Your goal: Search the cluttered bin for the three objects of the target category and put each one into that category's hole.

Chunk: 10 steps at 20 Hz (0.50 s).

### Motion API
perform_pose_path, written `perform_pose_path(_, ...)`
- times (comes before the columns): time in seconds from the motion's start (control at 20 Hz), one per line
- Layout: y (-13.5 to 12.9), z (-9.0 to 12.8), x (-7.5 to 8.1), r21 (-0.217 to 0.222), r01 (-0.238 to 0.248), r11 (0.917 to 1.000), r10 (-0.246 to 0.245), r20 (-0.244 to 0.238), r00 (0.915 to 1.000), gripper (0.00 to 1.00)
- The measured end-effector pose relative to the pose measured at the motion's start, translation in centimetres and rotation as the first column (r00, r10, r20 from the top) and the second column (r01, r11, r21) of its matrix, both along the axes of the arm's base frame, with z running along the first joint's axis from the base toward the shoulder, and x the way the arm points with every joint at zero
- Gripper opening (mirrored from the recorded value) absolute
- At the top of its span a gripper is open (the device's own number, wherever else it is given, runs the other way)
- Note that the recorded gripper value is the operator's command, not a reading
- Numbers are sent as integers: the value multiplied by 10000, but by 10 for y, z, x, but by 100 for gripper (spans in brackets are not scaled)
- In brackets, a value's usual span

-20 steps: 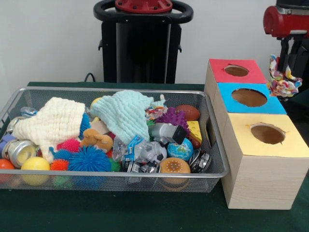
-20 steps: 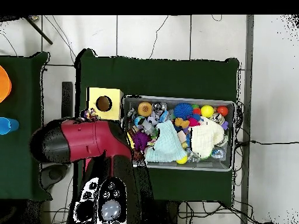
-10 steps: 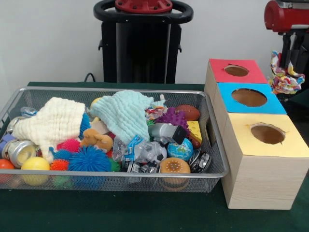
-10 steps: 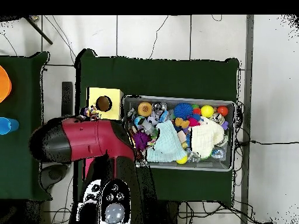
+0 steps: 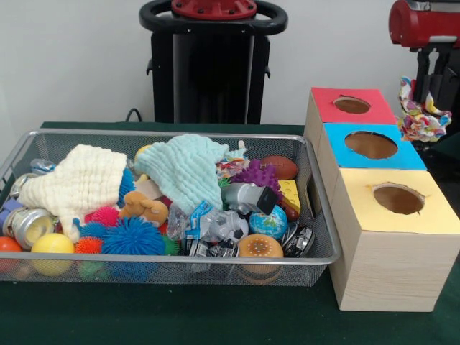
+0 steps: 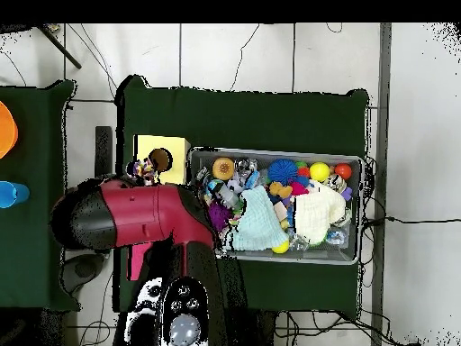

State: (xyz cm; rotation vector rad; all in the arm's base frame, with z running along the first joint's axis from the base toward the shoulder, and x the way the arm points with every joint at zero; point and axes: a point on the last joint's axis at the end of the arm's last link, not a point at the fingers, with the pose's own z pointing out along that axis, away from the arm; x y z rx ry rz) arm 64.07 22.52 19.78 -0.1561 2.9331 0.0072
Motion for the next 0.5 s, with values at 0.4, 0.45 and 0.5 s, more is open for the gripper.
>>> perform_pose_path(0.4,-1,1,3,18,15,10000,-15,211,9998,0)
perform_pose_path(0.45,-1,1,3,21,15,10000,-15,249,9997,0)
perform_pose_path(0.5,-1,1,4,22,16,10000,-16,267,9996,0)
